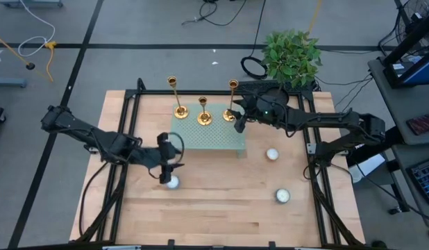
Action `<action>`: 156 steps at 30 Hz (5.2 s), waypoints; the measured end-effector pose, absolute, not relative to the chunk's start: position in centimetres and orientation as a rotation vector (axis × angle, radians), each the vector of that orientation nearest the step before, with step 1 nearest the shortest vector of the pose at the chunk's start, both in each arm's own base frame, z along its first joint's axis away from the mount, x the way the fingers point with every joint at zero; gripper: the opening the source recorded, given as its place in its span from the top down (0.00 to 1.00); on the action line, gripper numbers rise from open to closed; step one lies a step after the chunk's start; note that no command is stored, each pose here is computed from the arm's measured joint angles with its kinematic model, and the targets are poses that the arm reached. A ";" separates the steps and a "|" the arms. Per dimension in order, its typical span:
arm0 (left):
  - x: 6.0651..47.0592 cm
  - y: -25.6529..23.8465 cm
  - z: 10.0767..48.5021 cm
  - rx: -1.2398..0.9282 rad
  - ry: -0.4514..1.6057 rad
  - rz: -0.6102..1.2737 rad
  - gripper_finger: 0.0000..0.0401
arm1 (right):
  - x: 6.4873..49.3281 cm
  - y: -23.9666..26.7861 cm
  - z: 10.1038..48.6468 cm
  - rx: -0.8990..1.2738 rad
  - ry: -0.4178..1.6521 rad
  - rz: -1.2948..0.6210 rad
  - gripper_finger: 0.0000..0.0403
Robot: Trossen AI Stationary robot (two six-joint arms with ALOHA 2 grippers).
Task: Pick & Place candle stick holders
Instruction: Put the left blue scented candle on top of the shelf, then put the orange scented candle on top of the shelf
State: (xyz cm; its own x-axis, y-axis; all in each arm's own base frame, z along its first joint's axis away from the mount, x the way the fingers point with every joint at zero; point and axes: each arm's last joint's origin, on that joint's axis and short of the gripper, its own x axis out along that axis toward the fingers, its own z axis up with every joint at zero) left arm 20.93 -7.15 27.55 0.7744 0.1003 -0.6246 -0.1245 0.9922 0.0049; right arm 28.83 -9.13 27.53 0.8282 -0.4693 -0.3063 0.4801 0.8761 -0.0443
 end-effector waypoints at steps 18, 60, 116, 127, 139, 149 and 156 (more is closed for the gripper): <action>21.3 -15.0 19.1 -0.081 1.070 0.104 0.46 | 28.9 -7.4 26.8 0.048 0.397 -0.515 0.50; 22.1 -15.5 15.4 -0.052 1.174 0.215 0.97 | 29.4 -3.8 26.3 0.019 0.449 -0.393 0.50; 25.2 3.8 29.7 -0.547 1.020 0.472 0.98 | 29.7 -0.9 26.3 -0.007 0.448 -0.293 0.50; 25.2 3.8 29.8 -0.546 1.013 0.472 0.87 | 29.7 -0.9 26.3 -0.007 0.448 -0.293 0.50; 24.8 3.4 30.3 -0.502 1.001 0.432 0.74 | 28.4 1.6 26.8 -0.027 0.493 -0.212 0.50; 24.4 2.4 32.3 -0.412 0.858 0.323 0.74 | 25.4 6.4 25.8 -0.022 0.703 -0.071 0.50; 25.2 0.9 33.5 -0.234 0.734 0.173 0.74 | 23.6 8.8 24.8 -0.064 0.840 -0.016 0.50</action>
State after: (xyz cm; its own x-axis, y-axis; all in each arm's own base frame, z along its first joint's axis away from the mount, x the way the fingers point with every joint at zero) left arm 25.20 0.88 33.48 0.7298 0.0743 -0.6796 -0.2373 0.9598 -0.1499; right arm 23.59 8.81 24.83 0.6676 -0.0392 -0.7435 -0.0117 0.9979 -0.0631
